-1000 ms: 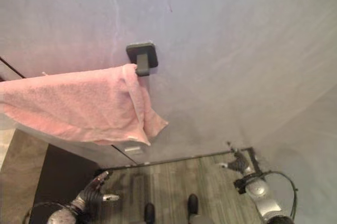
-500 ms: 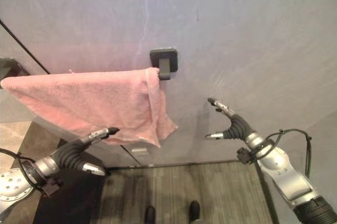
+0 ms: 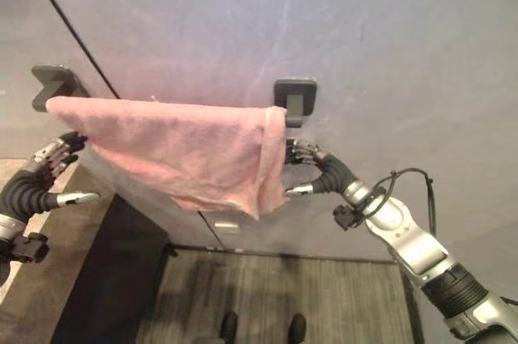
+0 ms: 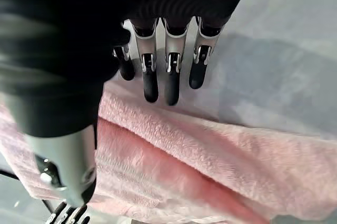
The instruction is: Put brush and paste in cup on sink, flatten towel.
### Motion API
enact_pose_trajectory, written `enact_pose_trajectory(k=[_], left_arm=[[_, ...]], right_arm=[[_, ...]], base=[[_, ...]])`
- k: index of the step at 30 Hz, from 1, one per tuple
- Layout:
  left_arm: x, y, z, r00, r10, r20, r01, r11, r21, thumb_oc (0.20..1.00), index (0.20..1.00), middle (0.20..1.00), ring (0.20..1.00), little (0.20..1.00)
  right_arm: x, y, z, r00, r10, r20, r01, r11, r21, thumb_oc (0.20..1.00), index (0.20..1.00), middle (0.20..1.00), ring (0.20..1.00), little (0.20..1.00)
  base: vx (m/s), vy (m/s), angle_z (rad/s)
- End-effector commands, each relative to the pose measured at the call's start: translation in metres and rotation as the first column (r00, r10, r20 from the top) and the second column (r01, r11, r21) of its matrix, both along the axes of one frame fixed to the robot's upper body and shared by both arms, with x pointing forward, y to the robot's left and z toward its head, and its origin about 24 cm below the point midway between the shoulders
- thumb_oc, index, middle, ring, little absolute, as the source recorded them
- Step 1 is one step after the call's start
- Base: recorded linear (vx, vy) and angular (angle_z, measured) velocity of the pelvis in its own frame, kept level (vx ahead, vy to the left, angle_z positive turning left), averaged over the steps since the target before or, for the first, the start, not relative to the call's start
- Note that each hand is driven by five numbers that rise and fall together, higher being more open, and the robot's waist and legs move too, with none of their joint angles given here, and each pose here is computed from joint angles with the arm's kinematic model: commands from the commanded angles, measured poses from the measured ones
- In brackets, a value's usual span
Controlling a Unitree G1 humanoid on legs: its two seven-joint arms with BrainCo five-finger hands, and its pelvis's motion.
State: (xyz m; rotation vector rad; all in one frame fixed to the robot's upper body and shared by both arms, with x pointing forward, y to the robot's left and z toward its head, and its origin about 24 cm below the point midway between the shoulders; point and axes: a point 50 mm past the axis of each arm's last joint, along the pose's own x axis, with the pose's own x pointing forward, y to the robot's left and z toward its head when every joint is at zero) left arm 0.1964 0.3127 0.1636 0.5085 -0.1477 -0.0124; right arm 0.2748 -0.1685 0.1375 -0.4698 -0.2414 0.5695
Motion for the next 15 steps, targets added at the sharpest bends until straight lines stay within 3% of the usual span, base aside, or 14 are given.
enact_pose_trajectory(k=[1, 6, 9, 14, 15], left_arm=[[0.000, 0.010, 0.033, 0.991, 0.037, 0.131, -0.053, 0.991, 0.126, 1.000, 1.000, 1.000, 1.000, 1.000], [-0.003, 0.010, 0.038, 0.992, 0.014, 0.125, -0.031, 0.991, 0.133, 1.000, 1.000, 1.000, 1.000, 1.000], [-0.002, 0.016, 0.031, 0.989, 0.066, 0.133, -0.079, 0.992, 0.095, 1.000, 1.000, 1.000, 1.000, 1.000], [0.011, 0.004, 0.013, 0.995, 0.023, 0.100, -0.022, 1.000, -0.013, 1.000, 1.000, 1.000, 1.000, 1.000], [0.012, 0.002, 0.012, 0.995, 0.010, 0.096, -0.009, 1.000, -0.016, 1.000, 1.000, 1.000, 1.000, 1.000]], right_arm=[[0.004, 0.021, 0.027, 0.993, 0.067, 0.102, -0.074, 0.995, 0.061, 1.000, 1.000, 1.000, 1.000, 1.000], [0.001, 0.022, 0.031, 0.989, 0.087, 0.120, -0.093, 0.995, 0.044, 1.000, 1.000, 1.000, 1.000, 1.000], [0.001, 0.027, 0.027, 0.990, 0.096, 0.106, -0.102, 0.993, 0.052, 1.000, 1.000, 1.000, 1.000, 1.000], [0.002, 0.035, 0.030, 0.987, 0.111, 0.119, -0.120, 0.991, 0.068, 1.000, 1.000, 1.000, 1.000, 1.000], [0.003, 0.036, 0.031, 0.986, 0.110, 0.122, -0.120, 0.990, 0.070, 0.862, 0.862, 0.862, 0.862, 0.862]], base=[[0.00, 0.000, 0.00], [0.00, 0.006, 0.00], [0.00, 0.000, 0.00], [0.00, 0.013, -0.01], [0.00, 0.027, -0.07]])
